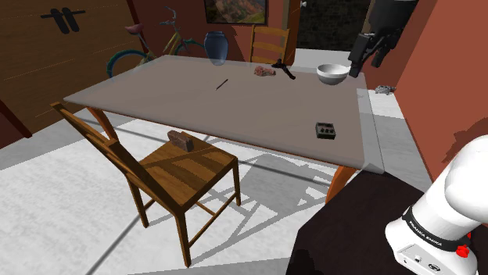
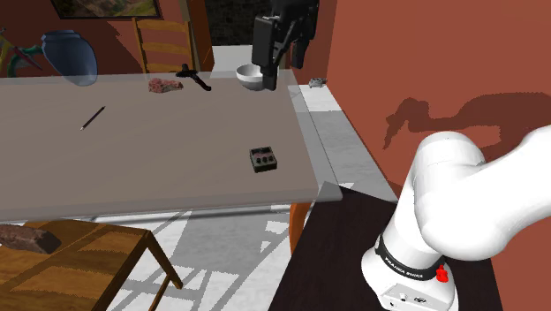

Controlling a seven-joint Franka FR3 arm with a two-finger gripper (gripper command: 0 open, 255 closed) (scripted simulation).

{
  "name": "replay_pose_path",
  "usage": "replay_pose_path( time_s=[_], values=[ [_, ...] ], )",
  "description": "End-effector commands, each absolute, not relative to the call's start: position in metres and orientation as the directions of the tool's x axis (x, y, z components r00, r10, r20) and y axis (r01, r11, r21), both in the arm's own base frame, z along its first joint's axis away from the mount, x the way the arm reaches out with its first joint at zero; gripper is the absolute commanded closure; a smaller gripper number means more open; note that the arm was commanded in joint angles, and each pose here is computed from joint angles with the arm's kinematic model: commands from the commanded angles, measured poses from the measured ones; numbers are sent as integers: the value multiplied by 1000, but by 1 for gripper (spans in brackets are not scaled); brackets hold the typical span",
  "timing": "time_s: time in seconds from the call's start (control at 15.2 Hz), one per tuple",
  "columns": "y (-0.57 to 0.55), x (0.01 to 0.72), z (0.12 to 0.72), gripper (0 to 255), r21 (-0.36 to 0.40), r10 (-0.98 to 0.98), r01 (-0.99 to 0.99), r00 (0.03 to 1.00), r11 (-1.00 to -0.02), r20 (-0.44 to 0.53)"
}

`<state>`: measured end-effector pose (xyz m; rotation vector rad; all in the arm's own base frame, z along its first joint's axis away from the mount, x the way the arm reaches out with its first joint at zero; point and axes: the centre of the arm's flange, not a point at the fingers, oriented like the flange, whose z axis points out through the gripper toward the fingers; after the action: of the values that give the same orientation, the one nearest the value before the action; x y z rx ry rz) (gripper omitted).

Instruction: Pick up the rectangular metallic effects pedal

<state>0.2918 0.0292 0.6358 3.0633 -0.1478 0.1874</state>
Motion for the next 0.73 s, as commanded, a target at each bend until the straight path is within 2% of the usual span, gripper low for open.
replay_pose_path(
  time_s=[0.0,0.66],
  values=[
    [29,292,636,0,63,-92,-100,988,-993,125],
    [-48,367,532,0,-61,-236,-237,972,-970,-21]
  ],
)
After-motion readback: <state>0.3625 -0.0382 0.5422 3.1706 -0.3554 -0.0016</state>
